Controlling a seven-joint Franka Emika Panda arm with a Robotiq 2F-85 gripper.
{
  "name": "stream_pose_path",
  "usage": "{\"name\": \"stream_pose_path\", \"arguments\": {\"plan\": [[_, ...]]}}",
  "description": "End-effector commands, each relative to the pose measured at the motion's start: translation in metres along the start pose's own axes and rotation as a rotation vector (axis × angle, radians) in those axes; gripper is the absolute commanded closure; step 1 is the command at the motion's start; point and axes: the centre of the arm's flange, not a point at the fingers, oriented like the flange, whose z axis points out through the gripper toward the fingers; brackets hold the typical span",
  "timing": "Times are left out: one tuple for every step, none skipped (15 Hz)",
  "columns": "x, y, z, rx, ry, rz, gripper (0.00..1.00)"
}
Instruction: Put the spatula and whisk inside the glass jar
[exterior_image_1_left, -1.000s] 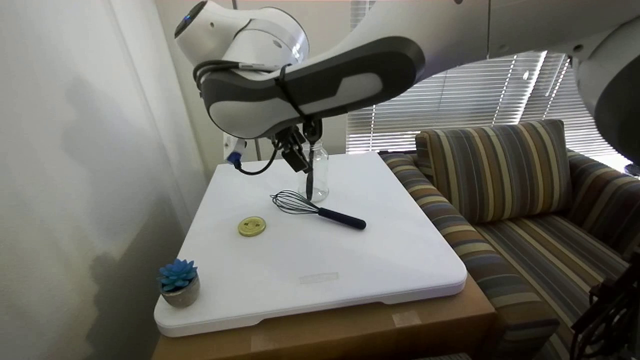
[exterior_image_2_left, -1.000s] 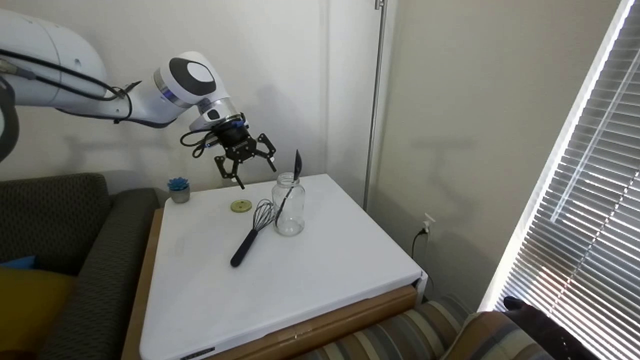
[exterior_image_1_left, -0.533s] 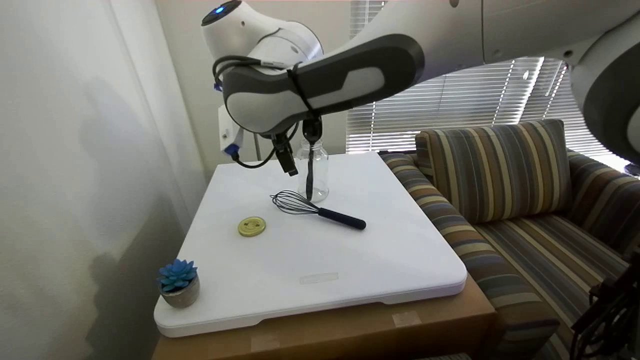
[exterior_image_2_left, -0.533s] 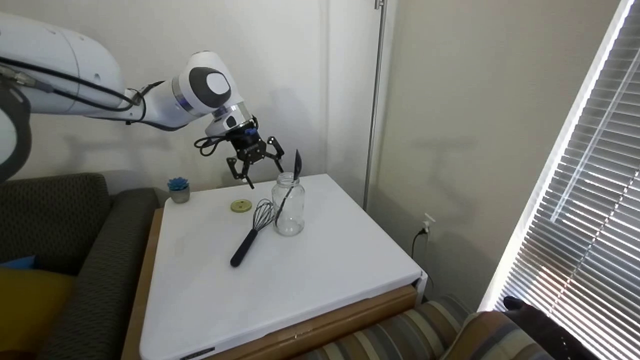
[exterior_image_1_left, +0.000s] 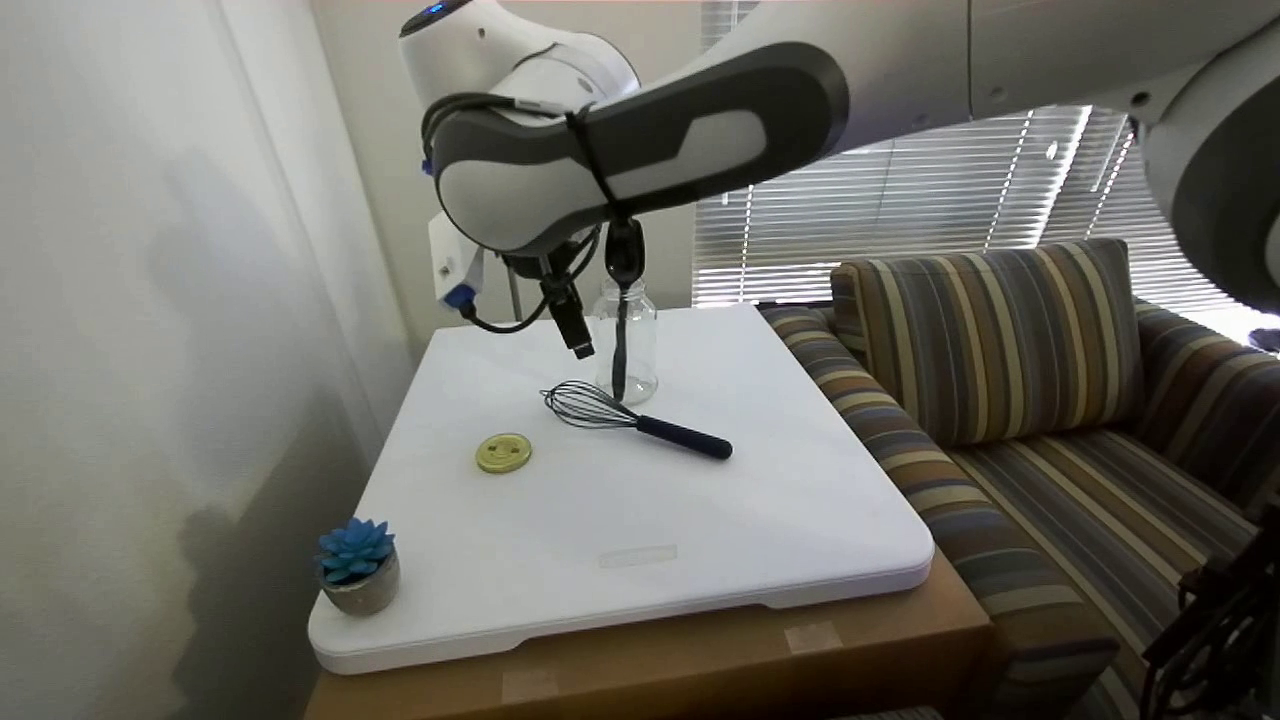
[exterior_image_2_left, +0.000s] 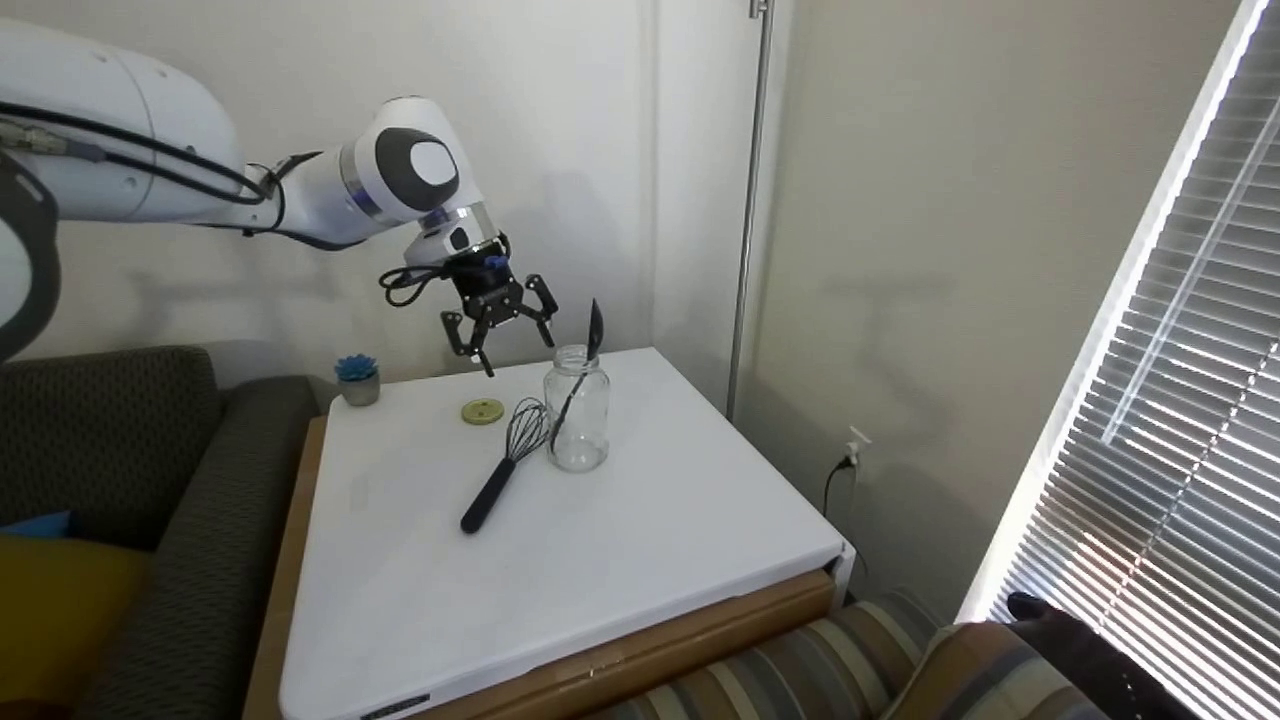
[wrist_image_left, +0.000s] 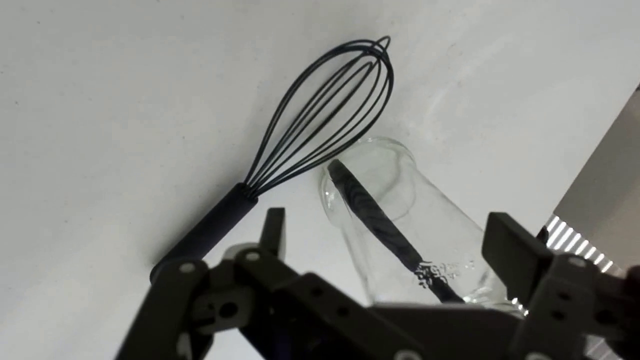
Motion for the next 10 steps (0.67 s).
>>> {"name": "stream_pose_path", "arguments": {"plan": [[0.015, -0.011, -0.005, -0.108, -0.089, -0.031, 0.00], [0.017, -0.015, -0.003, -0.126, -0.116, -0.035, 0.00], [0.018, -0.019, 0.000, -0.140, -0.142, -0.029, 0.00], [0.019, -0.021, 0.005, -0.154, -0.155, -0.018, 0.00], [0.018, -0.022, 0.008, -0.163, -0.164, -0.012, 0.00], [0.016, -0.021, 0.012, -0.164, -0.159, 0.005, 0.00], [0.014, -0.020, 0.015, -0.168, -0.162, 0.006, 0.00], [0.009, -0.016, 0.019, -0.162, -0.169, 0.017, 0.00], [0.003, -0.013, 0.021, -0.163, -0.175, 0.024, 0.00], [-0.005, -0.008, 0.023, -0.158, -0.181, 0.032, 0.00]]}}
